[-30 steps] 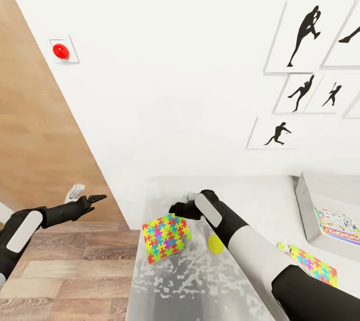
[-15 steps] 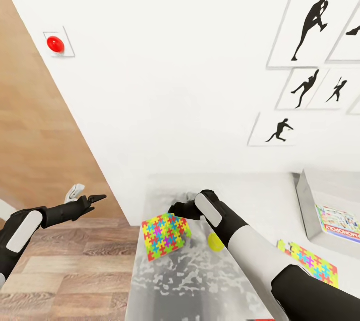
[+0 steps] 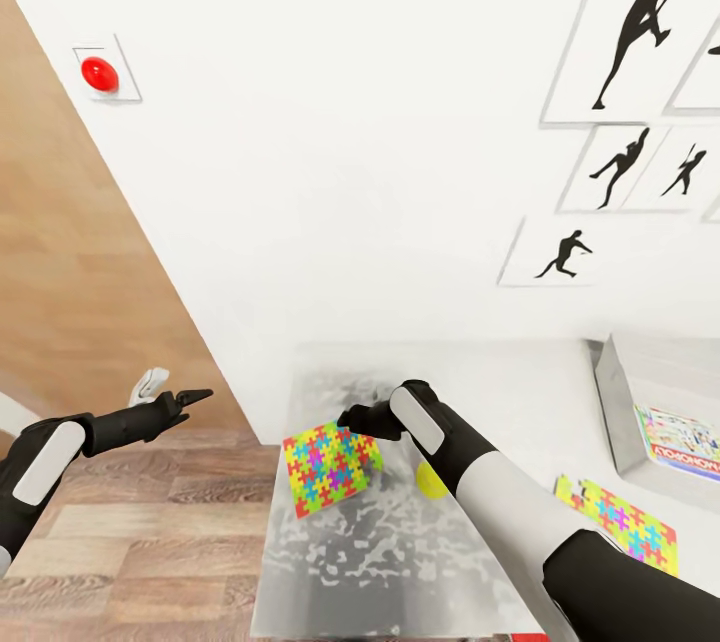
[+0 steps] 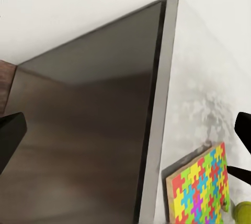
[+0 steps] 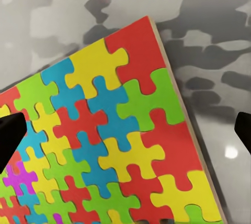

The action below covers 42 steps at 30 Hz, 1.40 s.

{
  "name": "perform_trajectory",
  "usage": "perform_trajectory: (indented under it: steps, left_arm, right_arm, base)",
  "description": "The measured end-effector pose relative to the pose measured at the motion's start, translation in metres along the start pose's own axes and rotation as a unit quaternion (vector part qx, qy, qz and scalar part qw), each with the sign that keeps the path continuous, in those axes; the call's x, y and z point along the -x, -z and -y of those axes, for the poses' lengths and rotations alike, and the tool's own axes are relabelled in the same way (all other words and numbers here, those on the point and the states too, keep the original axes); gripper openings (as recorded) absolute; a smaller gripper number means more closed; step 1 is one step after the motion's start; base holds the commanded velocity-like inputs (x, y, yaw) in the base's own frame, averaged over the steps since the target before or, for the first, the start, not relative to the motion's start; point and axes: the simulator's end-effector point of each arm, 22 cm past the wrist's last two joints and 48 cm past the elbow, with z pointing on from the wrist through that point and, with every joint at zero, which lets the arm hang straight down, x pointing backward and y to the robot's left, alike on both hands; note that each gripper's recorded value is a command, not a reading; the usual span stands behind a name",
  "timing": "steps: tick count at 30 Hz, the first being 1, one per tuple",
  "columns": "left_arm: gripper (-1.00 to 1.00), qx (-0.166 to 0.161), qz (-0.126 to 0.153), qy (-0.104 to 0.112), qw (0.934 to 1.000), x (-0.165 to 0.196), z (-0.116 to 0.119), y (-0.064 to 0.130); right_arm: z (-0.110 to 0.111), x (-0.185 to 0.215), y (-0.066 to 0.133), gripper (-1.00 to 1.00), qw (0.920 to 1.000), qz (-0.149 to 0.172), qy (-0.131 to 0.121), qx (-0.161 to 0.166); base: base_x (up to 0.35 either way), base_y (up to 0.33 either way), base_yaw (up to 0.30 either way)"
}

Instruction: Put all the toys in the child's room - the three board games (two on the bed and one on the table), the two jigsaw puzzles on the table, and the tennis ball on the table - inside the toy box on the table in the child's room.

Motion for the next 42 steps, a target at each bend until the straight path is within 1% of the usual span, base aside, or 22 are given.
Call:
perform_trajectory:
  steps: [3,4,6,9,12,13,21,24,34,42]
  left_arm:
    - [1.00,0.001,0.002,-0.001,1.0000,0.000,-0.001,-0.001]
    - [1.00,0.000,0.009,-0.004,1.0000,0.003,-0.002,-0.001]
    - [1.00,0.000,0.014,-0.006,0.9999,0.004,-0.003,-0.002]
    - [1.00,0.000,0.017,-0.008,0.9998,0.005,-0.004,-0.003]
    - [1.00,0.001,0.016,-0.007,0.9998,0.004,-0.006,-0.005]
    - [1.00,0.002,0.016,-0.007,0.9998,0.004,-0.007,-0.006]
    - [1.00,0.005,0.012,-0.004,0.9999,0.000,-0.012,-0.009]
    - [1.00,0.006,0.011,-0.004,0.9999,0.000,-0.014,-0.010]
    - [1.00,0.005,0.011,-0.004,0.9999,-0.001,-0.013,-0.010]
    - [1.00,0.005,0.011,-0.003,0.9999,-0.001,-0.014,-0.011]
  right_arm:
    - [0.001,-0.001,-0.001,1.00,1.0000,-0.001,0.000,0.000]
    - [0.000,-0.001,-0.001,1.00,1.0000,-0.001,0.001,0.000]
    - [0.000,0.000,-0.002,1.00,1.0000,0.000,0.002,0.001]
    - [-0.001,0.001,-0.003,1.00,1.0000,0.002,0.003,0.003]
    - [-0.002,0.005,-0.003,1.00,1.0000,0.006,0.007,0.002]
    - [-0.004,0.005,-0.004,1.00,1.0000,0.006,0.002,0.008]
    - [-0.005,0.008,-0.005,1.00,0.9999,0.010,0.011,0.006]
    - [-0.008,0.008,-0.006,1.00,0.9998,0.010,0.005,0.013]
    - [-0.005,0.008,-0.006,1.00,0.9998,0.010,0.013,0.007]
    - [-0.009,0.008,-0.006,1.00,0.9998,0.009,0.003,0.016]
  base:
    - [0.000,0.000,0.000]
    - [0.000,0.000,0.000]
    - [0.000,0.000,0.000]
    - [-0.007,0.000,0.000]
    - [-0.086,0.028,0.000]
    - [-0.102,0.059,0.000]
    - [-0.040,0.037,0.000]
    - [-0.094,0.155,0.000]
    - [-0.013,0.064,0.000]
    - [-0.098,0.076,0.000]
